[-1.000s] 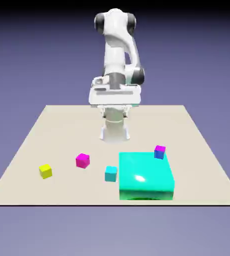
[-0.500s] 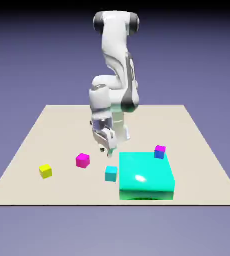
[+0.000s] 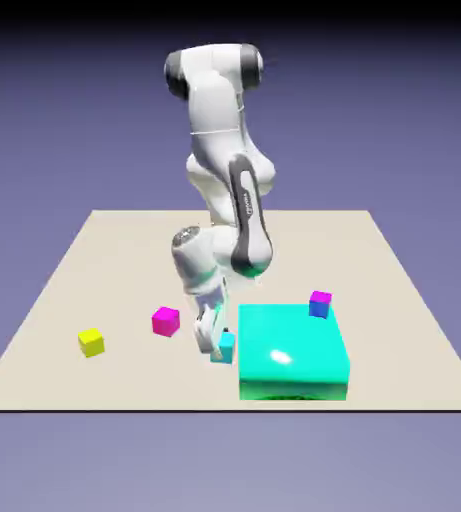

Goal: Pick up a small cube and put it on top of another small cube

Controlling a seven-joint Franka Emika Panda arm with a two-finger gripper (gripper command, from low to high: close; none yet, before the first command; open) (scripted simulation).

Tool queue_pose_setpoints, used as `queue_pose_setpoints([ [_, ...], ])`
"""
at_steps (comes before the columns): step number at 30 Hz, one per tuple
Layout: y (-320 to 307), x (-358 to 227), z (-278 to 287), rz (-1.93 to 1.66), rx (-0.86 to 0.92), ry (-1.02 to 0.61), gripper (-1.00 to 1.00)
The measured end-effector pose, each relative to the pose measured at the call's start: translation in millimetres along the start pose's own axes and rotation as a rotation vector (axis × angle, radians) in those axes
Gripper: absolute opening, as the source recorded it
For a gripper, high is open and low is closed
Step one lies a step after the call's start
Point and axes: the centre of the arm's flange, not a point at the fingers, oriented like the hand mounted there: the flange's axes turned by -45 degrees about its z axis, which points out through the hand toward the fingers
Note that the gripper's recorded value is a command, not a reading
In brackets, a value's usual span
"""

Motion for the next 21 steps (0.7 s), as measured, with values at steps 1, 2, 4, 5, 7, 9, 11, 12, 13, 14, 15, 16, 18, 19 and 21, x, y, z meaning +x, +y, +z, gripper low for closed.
queue_pose_setpoints([
  [1,0,0,0,0.000,0.000,0.000,-1.00],
  [2,-1,0,-9,-0.001,0.002,0.000,-1.00],
  [4,-3,-1,-27,-0.003,0.003,-0.001,-1.00],
  [5,-3,-2,-36,-0.003,0.003,-0.001,-1.00],
  [7,-2,-4,-54,-0.002,0.002,0.000,-1.00],
  [9,0,-5,-70,0.002,0.001,0.001,-1.00],
  [11,6,12,-80,0.081,0.022,0.012,-1.00],
  [12,14,31,-91,0.170,0.045,0.022,-1.00],
  [13,21,38,-99,0.230,0.061,0.029,-1.00],
  [14,29,49,-108,0.300,0.080,0.035,-1.00],
  [15,38,60,-116,0.371,0.100,0.039,-1.00],
  [16,48,71,-124,0.446,0.121,0.040,-1.00],
  [18,68,90,-138,0.595,0.163,0.037,-1.00],
  [19,79,99,-144,0.669,0.183,0.032,-1.00],
  [21,101,113,-155,0.816,0.225,0.017,-1.00],
])
